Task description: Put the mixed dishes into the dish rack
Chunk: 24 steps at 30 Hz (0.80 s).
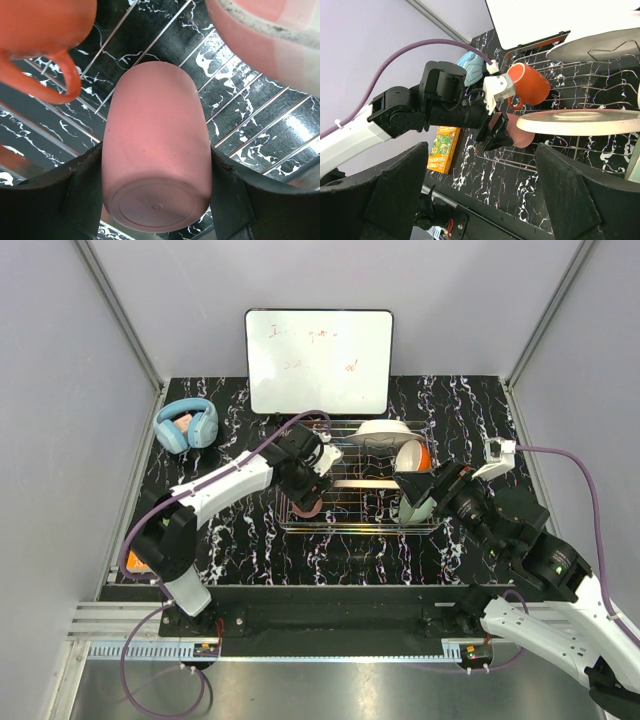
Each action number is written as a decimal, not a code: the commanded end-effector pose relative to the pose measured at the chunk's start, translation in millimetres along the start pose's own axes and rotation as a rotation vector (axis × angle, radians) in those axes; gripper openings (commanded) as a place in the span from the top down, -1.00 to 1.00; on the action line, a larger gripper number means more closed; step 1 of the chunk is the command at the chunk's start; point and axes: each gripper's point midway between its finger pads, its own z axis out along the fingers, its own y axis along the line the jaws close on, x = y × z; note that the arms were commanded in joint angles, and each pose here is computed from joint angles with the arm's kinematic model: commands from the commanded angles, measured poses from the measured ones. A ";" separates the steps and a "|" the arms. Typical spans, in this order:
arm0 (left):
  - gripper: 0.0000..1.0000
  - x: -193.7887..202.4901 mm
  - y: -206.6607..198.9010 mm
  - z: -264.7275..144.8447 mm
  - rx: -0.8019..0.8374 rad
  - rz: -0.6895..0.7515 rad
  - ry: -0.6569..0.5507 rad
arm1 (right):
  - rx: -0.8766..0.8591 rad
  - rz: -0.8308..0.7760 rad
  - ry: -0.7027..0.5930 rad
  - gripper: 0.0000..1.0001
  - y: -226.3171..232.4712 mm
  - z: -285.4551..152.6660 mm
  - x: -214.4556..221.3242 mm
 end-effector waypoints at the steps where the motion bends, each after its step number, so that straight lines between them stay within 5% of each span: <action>1: 0.83 -6.2 0.7 6.1 -0.019 0.026 -0.017 | 0.006 0.003 -0.025 -0.93 -0.9 0.2 -4.7; 8: 0.43 -3.9 0.5 6.7 -0.022 0.032 -0.003 | 0.015 0.008 -0.015 -0.99 -3.8 2.6 -0.1; 10: 0.15 -5.4 1.4 4.7 -0.025 0.032 -0.008 | 0.015 0.006 -0.011 -0.99 -4.4 2.9 1.3; 14: -0.92 -7.9 1.9 -4.6 -0.034 0.029 -0.020 | 0.015 0.005 -0.004 -0.99 -5.2 3.4 3.5; 24: -0.98 -27.9 -1.7 -53.0 -0.032 0.028 -0.113 | 0.024 -0.006 0.007 -0.99 -4.8 8.0 5.2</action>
